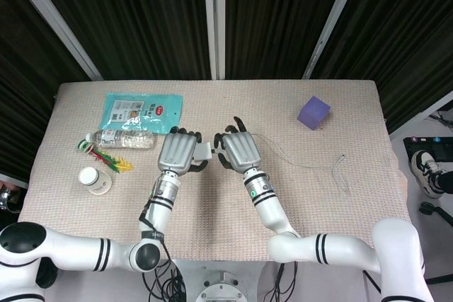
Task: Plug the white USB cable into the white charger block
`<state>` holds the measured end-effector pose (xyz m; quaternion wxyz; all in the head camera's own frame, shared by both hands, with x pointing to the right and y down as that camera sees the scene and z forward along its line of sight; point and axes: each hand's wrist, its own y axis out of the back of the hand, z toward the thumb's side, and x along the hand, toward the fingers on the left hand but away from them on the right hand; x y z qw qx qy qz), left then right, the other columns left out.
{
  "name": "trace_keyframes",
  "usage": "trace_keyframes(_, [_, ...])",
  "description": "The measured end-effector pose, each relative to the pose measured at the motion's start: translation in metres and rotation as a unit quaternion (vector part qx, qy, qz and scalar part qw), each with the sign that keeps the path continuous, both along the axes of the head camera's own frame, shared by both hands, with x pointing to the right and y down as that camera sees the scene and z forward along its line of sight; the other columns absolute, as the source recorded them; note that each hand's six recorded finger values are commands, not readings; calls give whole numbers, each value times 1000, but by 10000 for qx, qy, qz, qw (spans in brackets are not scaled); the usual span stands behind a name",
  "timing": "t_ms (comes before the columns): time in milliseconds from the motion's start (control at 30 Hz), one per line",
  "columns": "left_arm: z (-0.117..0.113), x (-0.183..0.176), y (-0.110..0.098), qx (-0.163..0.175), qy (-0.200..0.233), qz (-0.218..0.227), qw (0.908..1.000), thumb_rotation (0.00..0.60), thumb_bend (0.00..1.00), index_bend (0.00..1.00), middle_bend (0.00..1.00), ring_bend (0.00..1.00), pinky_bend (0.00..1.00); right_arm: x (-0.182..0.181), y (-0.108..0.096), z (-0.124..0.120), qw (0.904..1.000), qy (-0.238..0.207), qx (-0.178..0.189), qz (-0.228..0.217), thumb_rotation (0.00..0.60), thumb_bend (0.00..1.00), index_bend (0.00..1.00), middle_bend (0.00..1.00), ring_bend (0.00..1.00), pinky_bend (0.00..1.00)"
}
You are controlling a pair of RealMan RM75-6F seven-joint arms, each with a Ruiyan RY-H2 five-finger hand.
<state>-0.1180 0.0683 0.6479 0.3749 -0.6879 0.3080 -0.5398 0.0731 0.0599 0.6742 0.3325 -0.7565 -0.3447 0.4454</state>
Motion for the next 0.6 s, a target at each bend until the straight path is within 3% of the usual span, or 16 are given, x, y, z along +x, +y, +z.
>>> trace_keyframes(600, [4, 5, 2, 6, -118, 93, 9999, 468, 264, 517, 492, 293, 249, -6, -2, 4, 10000, 10, -43, 6, 600, 424, 641, 551, 248, 0])
